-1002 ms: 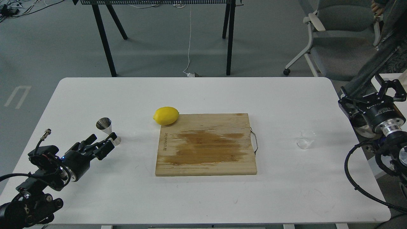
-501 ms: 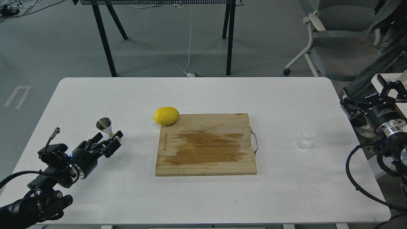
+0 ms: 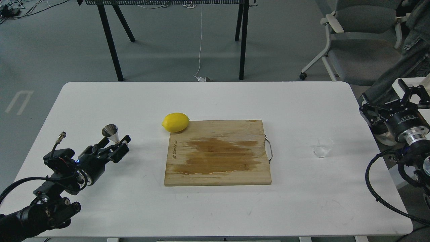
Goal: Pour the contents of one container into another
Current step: 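Close the left hand around the steel jigger beside the board, then lift the jigger with the left hand and carry it over the board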
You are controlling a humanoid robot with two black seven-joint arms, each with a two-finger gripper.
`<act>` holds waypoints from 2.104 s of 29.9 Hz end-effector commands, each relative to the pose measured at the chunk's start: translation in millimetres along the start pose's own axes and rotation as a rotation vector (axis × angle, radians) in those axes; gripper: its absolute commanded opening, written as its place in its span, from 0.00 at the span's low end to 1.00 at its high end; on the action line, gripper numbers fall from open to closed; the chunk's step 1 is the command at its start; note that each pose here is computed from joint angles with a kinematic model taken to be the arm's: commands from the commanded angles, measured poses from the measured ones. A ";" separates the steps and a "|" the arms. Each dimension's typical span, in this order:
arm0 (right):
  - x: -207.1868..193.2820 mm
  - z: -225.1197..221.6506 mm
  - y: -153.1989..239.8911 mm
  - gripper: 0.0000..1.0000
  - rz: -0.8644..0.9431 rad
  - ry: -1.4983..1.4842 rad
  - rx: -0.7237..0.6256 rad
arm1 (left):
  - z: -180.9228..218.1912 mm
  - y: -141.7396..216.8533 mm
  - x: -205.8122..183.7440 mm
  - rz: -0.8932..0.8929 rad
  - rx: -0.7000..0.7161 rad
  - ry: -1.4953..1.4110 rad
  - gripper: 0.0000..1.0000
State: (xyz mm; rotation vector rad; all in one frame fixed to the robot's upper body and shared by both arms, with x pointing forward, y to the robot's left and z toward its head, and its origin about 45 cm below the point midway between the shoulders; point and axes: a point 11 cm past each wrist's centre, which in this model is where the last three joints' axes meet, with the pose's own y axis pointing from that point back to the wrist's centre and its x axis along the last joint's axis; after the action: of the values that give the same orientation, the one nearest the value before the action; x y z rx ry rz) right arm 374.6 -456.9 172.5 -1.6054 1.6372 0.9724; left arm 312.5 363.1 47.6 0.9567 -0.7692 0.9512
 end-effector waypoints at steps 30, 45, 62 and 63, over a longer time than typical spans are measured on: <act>6.0 -0.2 3.1 1.00 0.017 0.002 0.001 | -13.2 -19.9 -2.6 -0.014 0.083 -0.102 0.58; 9.6 1.6 5.3 1.00 0.026 0.003 -0.003 | -13.2 -19.9 -2.6 -0.014 0.083 -0.102 0.11; 4.2 0.2 0.8 1.00 0.013 -0.001 0.003 | 25.2 -76.7 114.5 0.169 -0.031 -0.215 0.10; 5.2 -0.1 1.1 1.00 0.016 0.000 0.004 | 33.8 -83.4 127.0 0.183 -0.052 -0.237 0.11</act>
State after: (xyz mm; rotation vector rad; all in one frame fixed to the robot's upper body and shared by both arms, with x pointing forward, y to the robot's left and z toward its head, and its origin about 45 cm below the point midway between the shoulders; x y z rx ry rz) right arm 373.8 -456.3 167.6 -1.5930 1.6434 0.9818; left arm 406.8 362.6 111.4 1.0109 -1.0036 0.9887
